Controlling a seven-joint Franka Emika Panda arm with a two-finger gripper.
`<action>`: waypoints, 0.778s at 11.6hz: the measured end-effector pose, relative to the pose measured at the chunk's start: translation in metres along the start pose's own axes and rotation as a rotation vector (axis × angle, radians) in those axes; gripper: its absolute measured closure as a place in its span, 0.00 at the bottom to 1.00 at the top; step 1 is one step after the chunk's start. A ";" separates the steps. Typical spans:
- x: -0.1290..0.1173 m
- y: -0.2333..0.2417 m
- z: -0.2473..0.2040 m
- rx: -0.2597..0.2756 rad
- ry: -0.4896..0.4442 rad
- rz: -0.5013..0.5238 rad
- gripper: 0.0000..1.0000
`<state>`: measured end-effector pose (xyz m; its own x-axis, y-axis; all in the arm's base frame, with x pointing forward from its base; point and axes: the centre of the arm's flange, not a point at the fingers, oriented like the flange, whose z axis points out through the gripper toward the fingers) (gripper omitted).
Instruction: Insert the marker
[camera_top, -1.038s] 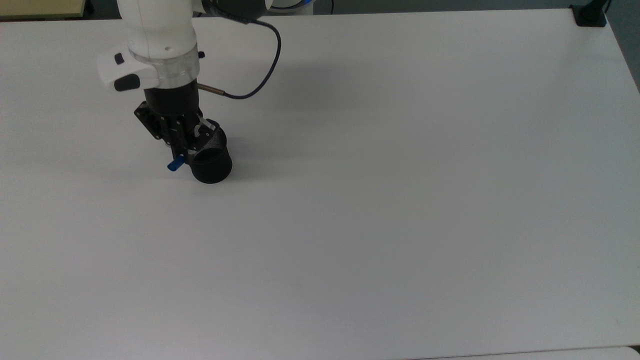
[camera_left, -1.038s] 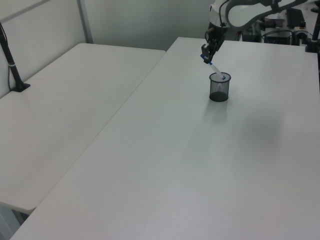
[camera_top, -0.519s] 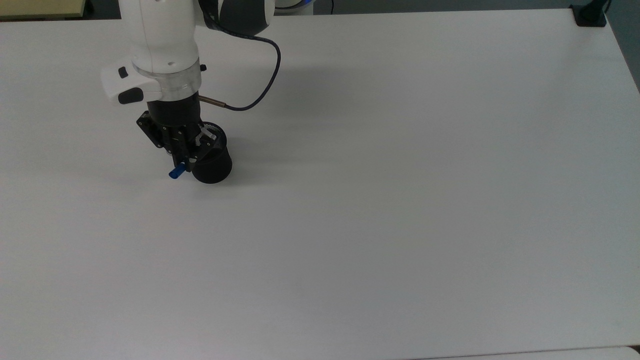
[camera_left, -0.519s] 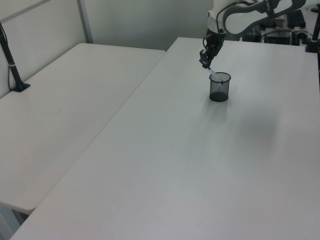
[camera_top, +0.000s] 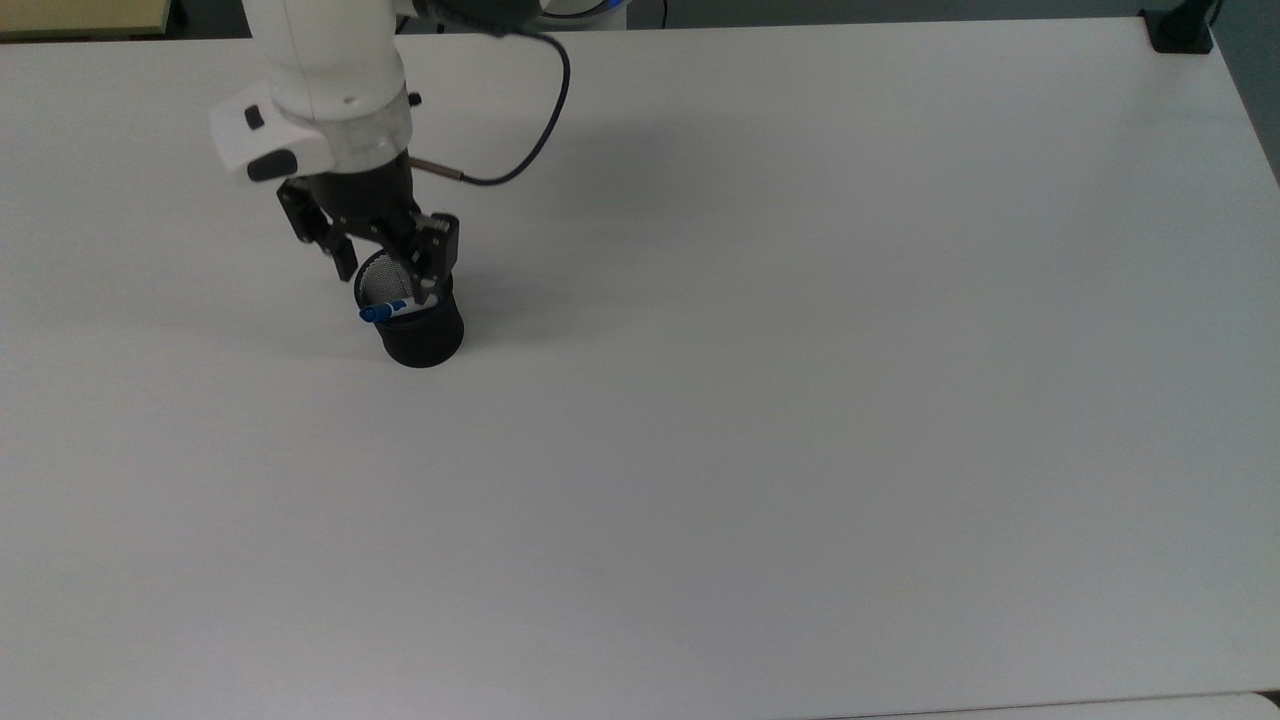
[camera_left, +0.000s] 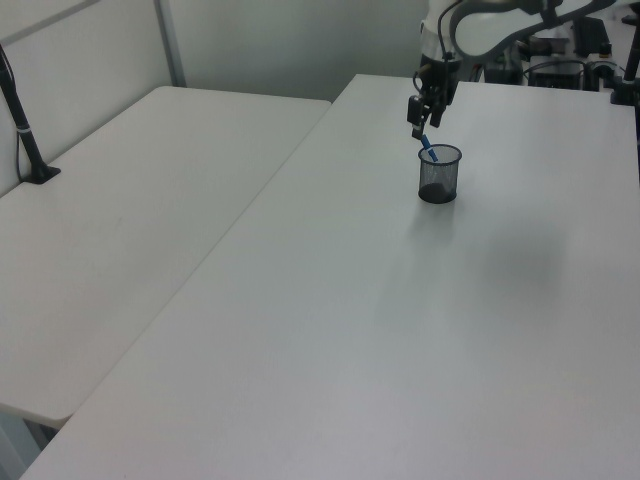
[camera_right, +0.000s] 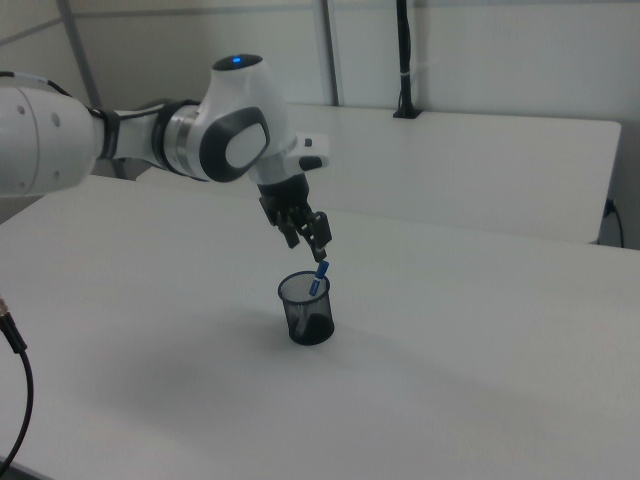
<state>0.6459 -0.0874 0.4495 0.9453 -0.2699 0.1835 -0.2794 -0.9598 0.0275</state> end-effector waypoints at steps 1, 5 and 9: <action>-0.006 0.000 -0.019 0.002 -0.023 -0.002 0.16; -0.051 -0.031 -0.102 0.015 -0.142 -0.071 0.00; -0.058 -0.033 -0.120 0.029 -0.133 -0.143 0.00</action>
<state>0.5806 -0.0309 0.5558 0.9895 -0.1362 0.0485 -0.1370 -0.9905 0.0149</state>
